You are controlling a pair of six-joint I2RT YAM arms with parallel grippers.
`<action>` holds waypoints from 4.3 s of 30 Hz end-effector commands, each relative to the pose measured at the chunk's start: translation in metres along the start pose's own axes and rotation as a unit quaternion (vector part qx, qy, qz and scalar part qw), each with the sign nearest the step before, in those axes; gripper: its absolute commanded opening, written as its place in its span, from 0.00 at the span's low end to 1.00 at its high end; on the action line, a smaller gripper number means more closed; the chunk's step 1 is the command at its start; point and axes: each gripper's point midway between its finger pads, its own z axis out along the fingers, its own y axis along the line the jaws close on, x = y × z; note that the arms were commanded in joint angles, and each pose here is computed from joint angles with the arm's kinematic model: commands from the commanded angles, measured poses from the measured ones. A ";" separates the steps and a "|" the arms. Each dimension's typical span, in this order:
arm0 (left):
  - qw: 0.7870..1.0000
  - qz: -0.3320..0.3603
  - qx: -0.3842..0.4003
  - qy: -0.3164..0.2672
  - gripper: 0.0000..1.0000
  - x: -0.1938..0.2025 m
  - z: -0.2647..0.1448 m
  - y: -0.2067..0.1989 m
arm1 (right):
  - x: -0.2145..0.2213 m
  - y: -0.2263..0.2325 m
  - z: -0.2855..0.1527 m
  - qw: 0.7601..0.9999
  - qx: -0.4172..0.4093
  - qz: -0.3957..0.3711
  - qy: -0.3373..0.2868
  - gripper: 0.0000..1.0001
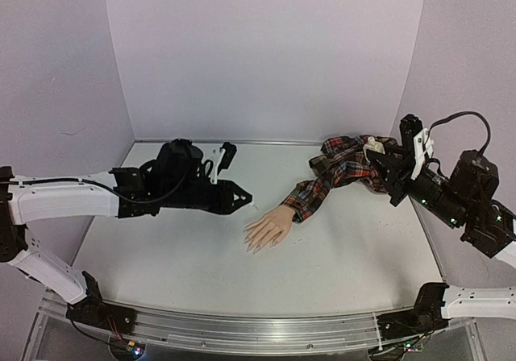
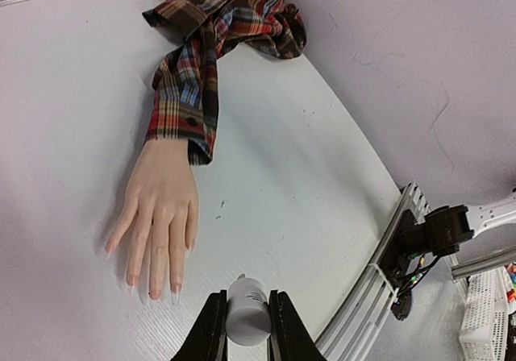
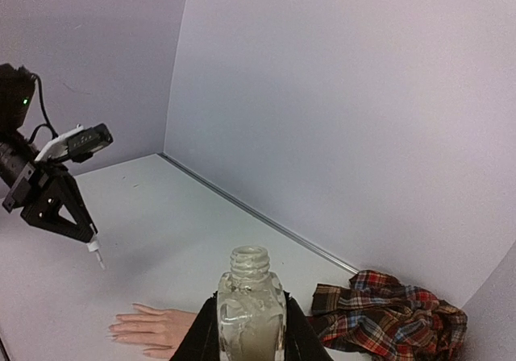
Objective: Paint the nails
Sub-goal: Paint the nail with the hand.
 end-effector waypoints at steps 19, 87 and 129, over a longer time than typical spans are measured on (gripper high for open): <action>0.991 -0.102 -0.077 -0.027 0.00 0.083 0.051 0.031 | 0.001 -0.009 -0.005 1.000 0.020 -0.023 0.003 0.00; 0.978 -0.164 -0.126 0.015 0.00 0.100 0.071 0.085 | 0.009 0.005 0.001 0.999 -0.014 -0.027 0.015 0.00; 0.975 -0.171 -0.140 0.014 0.00 0.103 0.067 0.093 | 0.011 0.009 0.003 0.999 -0.022 -0.027 0.018 0.00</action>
